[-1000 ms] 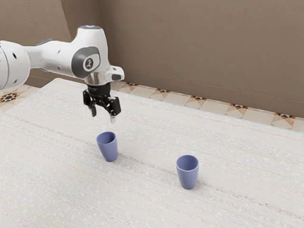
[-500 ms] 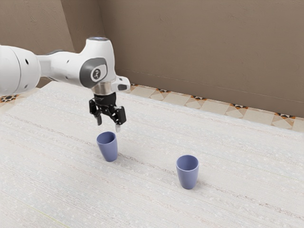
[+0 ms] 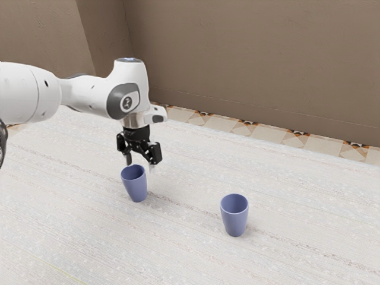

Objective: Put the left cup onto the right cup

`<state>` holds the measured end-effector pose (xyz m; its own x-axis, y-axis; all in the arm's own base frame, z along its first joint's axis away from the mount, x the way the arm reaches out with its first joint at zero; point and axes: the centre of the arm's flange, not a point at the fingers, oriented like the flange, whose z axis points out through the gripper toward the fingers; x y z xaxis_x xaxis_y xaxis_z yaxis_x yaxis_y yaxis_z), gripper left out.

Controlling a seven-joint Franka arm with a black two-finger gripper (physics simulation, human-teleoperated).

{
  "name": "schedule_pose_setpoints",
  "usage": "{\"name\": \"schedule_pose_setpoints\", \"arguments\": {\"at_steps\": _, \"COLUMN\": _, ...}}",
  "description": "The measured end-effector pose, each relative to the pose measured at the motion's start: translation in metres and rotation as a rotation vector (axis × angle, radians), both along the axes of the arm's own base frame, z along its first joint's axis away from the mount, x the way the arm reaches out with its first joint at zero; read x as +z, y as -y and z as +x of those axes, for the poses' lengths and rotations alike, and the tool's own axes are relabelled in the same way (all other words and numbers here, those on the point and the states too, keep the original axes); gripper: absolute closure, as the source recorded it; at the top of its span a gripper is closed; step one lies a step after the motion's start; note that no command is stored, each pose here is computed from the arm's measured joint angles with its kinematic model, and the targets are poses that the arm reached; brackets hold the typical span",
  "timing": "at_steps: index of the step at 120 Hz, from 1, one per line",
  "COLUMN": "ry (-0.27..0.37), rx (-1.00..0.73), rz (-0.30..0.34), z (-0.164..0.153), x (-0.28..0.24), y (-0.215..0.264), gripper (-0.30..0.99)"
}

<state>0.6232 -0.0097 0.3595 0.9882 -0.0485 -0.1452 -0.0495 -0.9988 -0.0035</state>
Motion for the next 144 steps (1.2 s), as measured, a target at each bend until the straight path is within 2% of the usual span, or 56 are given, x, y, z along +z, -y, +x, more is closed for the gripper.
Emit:
{"name": "schedule_pose_setpoints", "arguments": {"at_steps": 104, "ry": -0.02, "rx": 0.039, "rz": -0.012, "z": 0.006, "x": -0.043, "y": 0.0, "gripper": 0.01}}
{"name": "schedule_pose_setpoints", "arguments": {"at_steps": 144, "ry": -0.016, "rx": 0.045, "rz": -0.008, "z": 0.008, "x": -0.048, "y": -0.001, "gripper": 0.14}}
